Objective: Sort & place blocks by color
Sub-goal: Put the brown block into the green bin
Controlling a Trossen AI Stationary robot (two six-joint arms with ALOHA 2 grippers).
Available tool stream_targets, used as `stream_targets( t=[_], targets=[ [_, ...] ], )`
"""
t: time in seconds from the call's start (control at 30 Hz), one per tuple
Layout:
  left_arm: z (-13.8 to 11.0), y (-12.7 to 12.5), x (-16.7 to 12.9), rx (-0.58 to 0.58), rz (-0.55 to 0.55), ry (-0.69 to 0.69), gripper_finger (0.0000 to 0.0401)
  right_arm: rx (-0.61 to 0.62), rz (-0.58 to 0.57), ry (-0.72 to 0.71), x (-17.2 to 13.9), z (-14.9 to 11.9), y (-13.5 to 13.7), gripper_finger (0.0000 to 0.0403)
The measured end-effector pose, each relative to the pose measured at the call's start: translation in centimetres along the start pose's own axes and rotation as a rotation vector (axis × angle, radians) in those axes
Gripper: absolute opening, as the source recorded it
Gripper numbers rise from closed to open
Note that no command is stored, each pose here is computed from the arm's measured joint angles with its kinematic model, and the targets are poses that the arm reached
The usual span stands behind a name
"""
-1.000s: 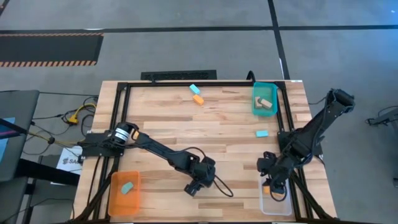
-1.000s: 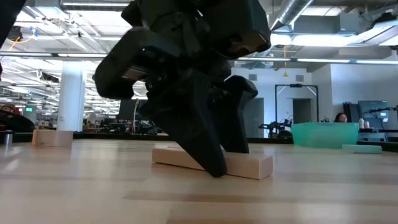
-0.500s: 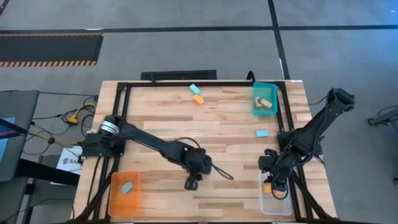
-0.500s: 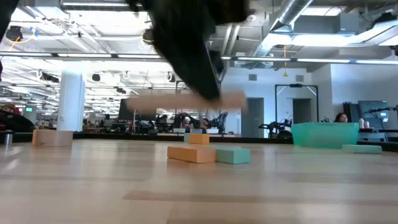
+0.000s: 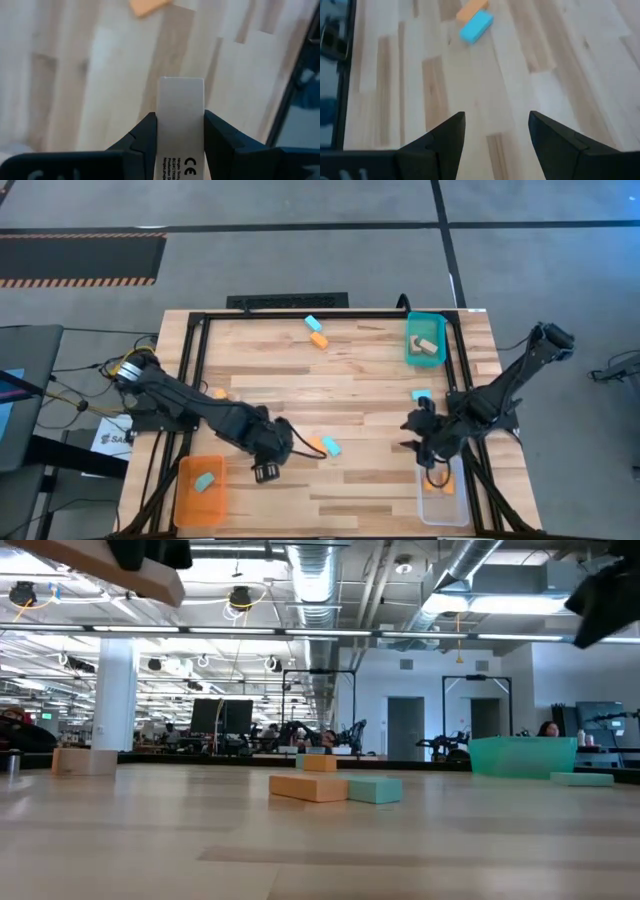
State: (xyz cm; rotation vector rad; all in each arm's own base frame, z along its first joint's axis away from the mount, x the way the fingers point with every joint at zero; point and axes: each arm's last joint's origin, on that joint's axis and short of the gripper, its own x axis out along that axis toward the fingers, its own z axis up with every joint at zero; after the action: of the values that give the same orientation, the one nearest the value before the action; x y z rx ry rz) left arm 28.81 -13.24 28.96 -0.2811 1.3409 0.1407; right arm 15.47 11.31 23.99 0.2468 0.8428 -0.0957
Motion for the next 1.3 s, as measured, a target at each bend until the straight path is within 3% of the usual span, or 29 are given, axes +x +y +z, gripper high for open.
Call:
stream_targets(
  t=[0.3,0.53,0.6,0.7,0.8,0.93,1.07,1.17,1.3],
  targets=[
    [1.0,4.0,-4.7,-0.068,0.052,-0.257,0.0096,0.042,-0.023,-0.082,0.8,2.1,-1.2,0.024],
    [0.8,11.1,-10.2,-0.115,0.134,-0.453,0.0096,0.181,-0.17,-0.208,0.8,5.5,-4.0,0.0239],
    [0.7,13.3,-10.8,-0.126,0.155,-0.502,0.0096,0.229,-0.189,-0.267,0.9,6.8,-5.0,0.0239],
    [1.1,16.5,-10.1,-0.127,0.102,-0.603,0.0096,0.227,-0.134,-0.368,1.0,8.8,-6.1,0.0239],
    [1.7,19.5,-7.8,-0.124,-0.071,-0.715,0.0096,0.126,-0.048,-0.483,0.7,10.9,-7.2,0.0239],
    [2.7,23.5,-3.4,-0.197,-0.511,-0.861,0.0096,-0.037,-0.039,-0.65,0.1,13.2,-8.8,0.0239],
    [3.6,26.5,1.0,-0.354,-0.874,-0.821,0.0096,-0.165,-0.035,-0.782,-0.8,14.7,-10.7,0.0239],
    [4.7,27.5,3.1,-0.333,-1.042,-0.753,0.0096,-0.163,0.012,-0.842,-1.2,15.7,-12.3,0.0239],
    [7.2,27.4,4.4,-0.266,-1.172,-0.699,0.0096,-0.147,0.088,-0.799,-0.5,17.0,-13.9,0.0239]
  ],
)
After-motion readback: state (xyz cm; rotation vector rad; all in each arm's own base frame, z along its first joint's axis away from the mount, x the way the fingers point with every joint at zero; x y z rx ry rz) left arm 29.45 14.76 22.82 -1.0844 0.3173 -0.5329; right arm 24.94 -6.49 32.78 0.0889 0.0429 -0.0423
